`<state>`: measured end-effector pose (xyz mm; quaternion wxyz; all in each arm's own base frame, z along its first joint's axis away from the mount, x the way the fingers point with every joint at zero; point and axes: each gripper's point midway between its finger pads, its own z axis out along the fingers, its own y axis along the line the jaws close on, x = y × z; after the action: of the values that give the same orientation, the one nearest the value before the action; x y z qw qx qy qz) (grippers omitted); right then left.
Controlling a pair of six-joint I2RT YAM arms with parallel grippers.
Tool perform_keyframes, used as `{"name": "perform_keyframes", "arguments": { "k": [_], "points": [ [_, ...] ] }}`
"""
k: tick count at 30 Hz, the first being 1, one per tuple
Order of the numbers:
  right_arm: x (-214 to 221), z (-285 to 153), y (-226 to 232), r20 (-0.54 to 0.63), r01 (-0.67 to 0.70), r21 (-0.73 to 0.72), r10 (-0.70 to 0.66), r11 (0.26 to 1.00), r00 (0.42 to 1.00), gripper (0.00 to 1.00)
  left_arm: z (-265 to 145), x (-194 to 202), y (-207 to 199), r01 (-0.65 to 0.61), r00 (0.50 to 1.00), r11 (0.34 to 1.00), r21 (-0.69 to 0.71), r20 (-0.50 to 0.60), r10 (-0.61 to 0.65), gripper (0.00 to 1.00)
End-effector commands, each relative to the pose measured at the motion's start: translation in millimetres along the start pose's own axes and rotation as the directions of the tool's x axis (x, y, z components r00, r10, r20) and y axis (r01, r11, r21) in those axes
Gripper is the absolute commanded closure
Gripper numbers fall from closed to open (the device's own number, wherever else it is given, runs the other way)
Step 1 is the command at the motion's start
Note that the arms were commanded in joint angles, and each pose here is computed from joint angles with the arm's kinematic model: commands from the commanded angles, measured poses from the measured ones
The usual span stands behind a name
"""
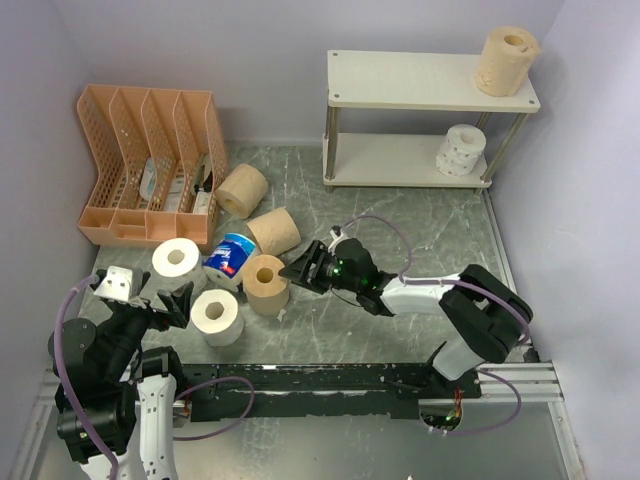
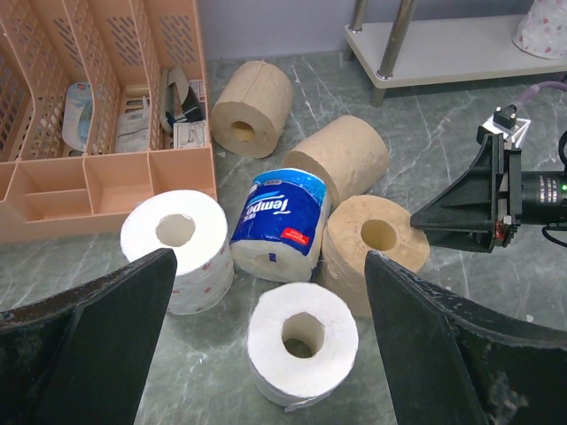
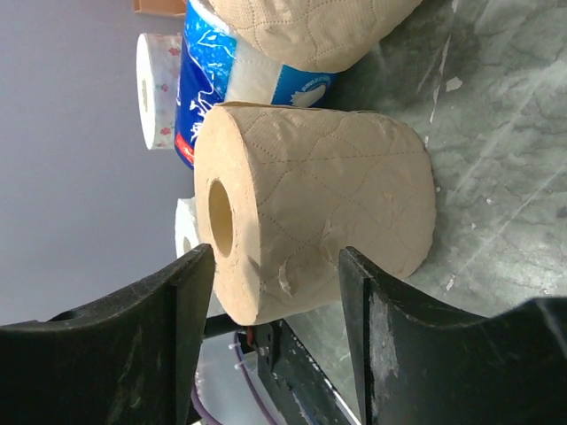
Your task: Place and organize the paper towels onto the shelf
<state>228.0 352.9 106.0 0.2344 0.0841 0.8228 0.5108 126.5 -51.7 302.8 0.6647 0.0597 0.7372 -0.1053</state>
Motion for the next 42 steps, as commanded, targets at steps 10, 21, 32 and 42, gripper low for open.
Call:
{"name": "perform_keyframes", "arguments": {
  "k": [10,21,32,42],
  "points": [
    [11.6,26.3,15.1,-0.066,-0.033,-0.092,0.027,0.995,0.997,0.62,-2.3,-6.8,-0.1,-0.005,0.999,1.0,-0.007,0.034,0.005,0.01],
    [16.1,15.3,30.3,-0.083,-0.042,-0.122,0.032,0.992,0.996,1.0,-1.6,-6.4,0.6,-0.003,1.0,1.0,-0.01,0.03,0.003,0.01],
    [-74.2,-65.9,109.0,0.163,-0.05,-0.208,0.085,0.977,0.983,1.0,-2.2,-6.3,-0.9,-0.006,1.0,1.0,-0.002,0.03,0.006,0.01],
    [-286.4,-200.7,152.2,0.63,0.045,-0.01,-0.029,0.999,0.776,1.0,-1.9,-6.2,-3.7,-0.015,0.999,1.0,0.017,0.028,0.015,0.01]
  ]
}}
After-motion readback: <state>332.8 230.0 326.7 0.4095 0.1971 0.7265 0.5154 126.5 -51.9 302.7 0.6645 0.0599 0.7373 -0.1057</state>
